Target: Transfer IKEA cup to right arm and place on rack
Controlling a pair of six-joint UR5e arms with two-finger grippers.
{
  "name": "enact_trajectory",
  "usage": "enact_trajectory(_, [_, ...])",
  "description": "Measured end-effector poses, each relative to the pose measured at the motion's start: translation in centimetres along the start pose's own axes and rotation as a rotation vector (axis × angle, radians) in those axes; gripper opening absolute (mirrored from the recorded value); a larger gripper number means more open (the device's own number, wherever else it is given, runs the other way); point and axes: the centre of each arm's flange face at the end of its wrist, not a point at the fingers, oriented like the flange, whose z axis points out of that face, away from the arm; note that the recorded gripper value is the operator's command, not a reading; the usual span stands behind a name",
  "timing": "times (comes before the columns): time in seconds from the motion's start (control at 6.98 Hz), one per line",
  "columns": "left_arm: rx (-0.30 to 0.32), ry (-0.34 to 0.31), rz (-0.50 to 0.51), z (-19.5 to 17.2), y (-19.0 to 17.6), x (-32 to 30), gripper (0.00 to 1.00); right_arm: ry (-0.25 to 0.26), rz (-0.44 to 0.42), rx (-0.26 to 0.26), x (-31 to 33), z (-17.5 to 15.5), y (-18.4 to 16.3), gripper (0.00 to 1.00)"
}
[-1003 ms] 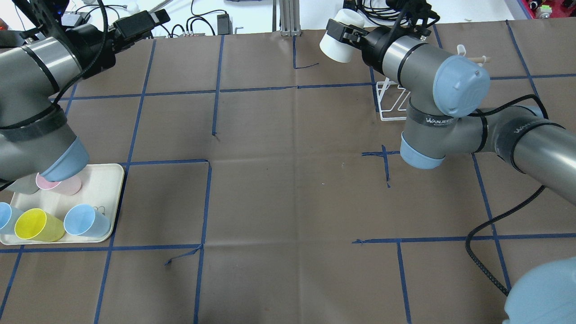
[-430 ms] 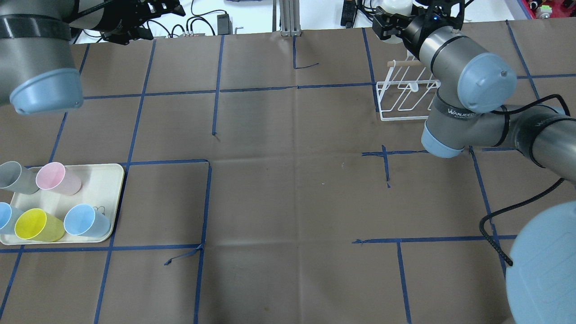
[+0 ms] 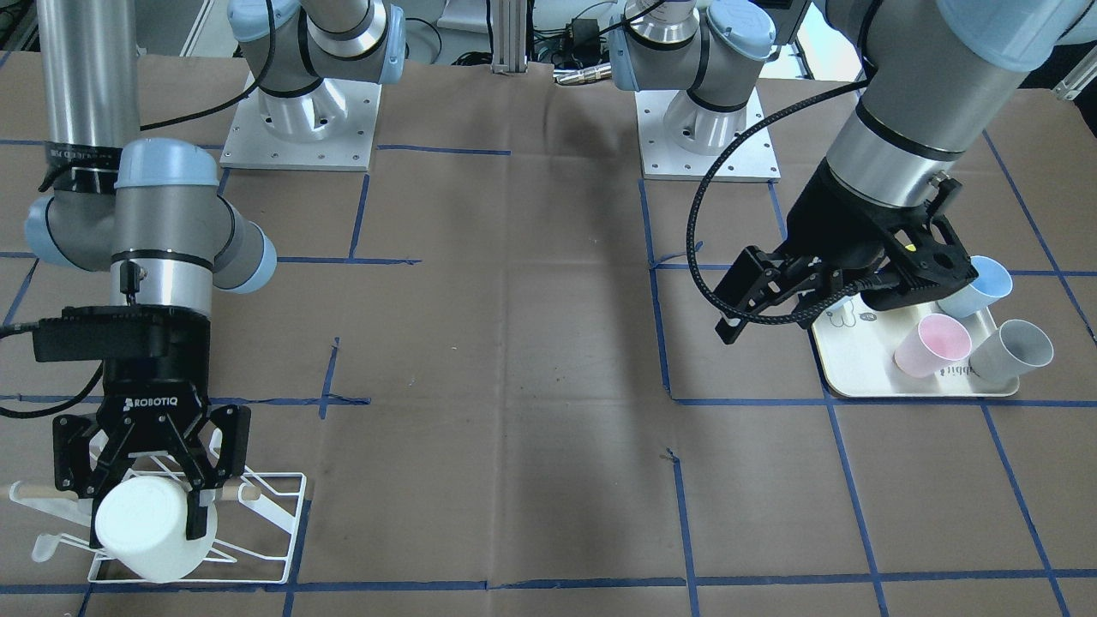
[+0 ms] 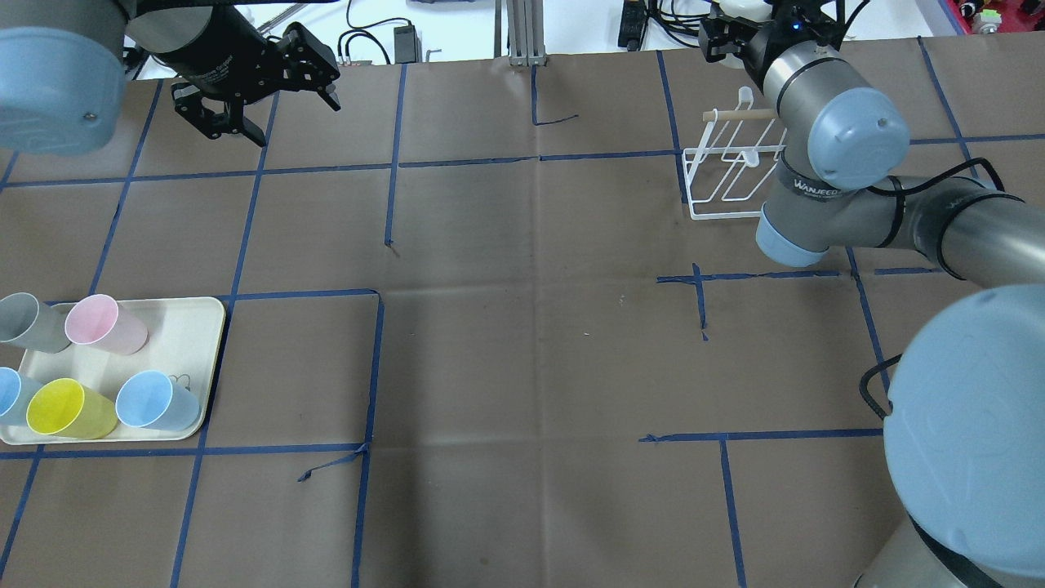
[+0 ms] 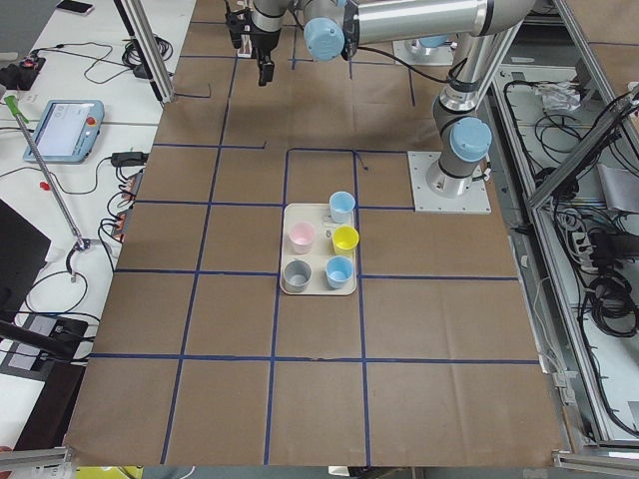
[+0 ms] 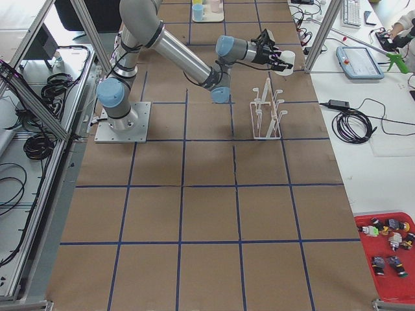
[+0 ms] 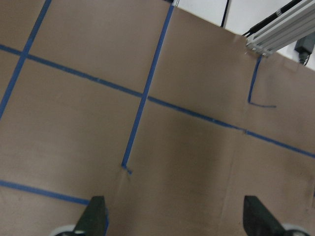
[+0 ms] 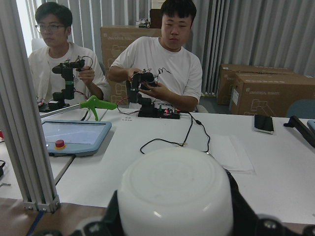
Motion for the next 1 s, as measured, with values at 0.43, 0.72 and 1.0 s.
enact_trajectory(0.43, [-0.134, -0.112, 0.178, -1.1, 3.2, 1.0, 1.0, 0.014, 0.005, -0.024, 0.8, 2.7, 2.5, 0.15])
enact_trajectory(0.72, [-0.179, -0.121, 0.203, -1.0, 4.3, 0.9, 1.0, 0.015, 0.011, -0.047, 1.0, 3.5, 4.1, 0.16])
enact_trajectory(1.0, [-0.187, -0.12, 0.207, -1.2, 4.9, 0.7, 1.0, 0.017, 0.016, -0.058, 1.1, 3.4, 4.6, 0.16])
